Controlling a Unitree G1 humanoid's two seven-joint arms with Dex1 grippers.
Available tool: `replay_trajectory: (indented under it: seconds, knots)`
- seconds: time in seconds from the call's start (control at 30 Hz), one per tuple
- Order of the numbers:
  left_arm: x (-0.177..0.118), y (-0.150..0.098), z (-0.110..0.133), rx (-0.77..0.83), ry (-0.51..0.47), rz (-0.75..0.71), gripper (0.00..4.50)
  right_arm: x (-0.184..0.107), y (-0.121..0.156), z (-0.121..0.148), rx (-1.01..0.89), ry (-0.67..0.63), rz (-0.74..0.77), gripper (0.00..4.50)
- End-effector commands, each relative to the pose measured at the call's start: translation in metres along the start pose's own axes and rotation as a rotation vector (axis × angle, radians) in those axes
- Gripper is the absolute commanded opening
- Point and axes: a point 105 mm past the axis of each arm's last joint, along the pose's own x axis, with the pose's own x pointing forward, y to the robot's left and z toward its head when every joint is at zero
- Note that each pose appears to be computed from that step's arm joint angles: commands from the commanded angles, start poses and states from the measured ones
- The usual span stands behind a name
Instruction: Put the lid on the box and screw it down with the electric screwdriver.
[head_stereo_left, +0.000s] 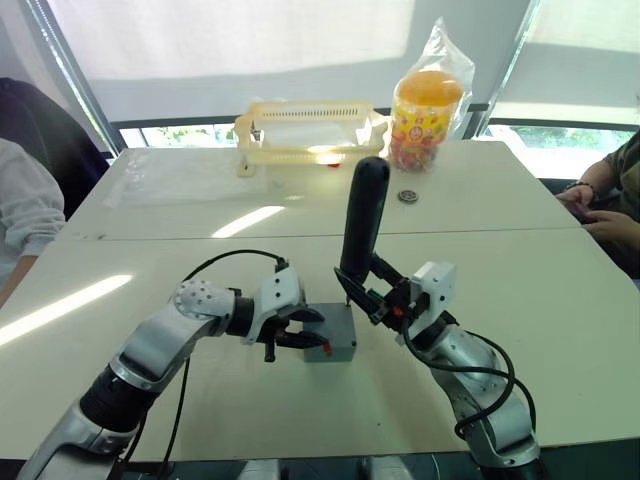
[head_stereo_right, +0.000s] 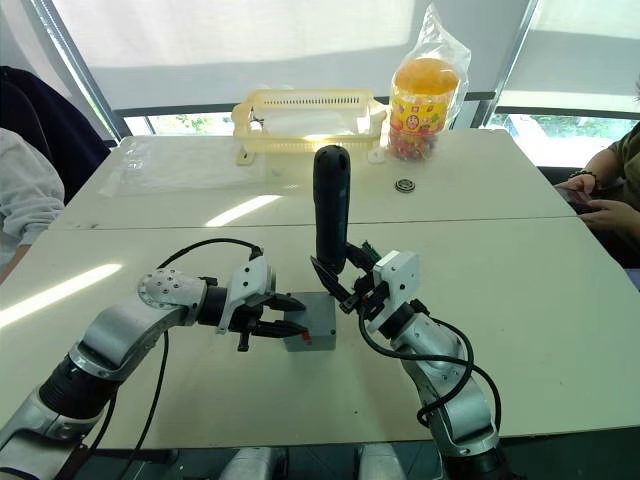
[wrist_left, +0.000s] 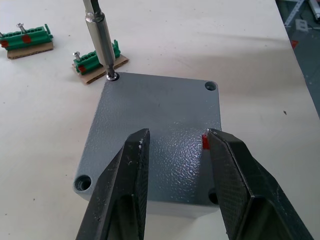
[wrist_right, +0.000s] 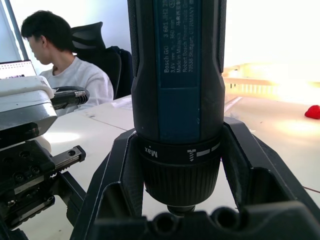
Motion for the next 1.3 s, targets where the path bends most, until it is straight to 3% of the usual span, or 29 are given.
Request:
replay_trajectory:
  seconds: [0.03,1.3]
  knots:
    - [0.002,-0.003,-0.012,-0.018,0.044,-0.008,1.80,-0.004,0.002,-0.016,0.009,0.065,0.006,1.76]
    - [0.007,-0.001,-0.014,-0.004,0.046,-0.002,1.80,-0.008,0.000,-0.035,0.044,0.217,0.033,1.76]
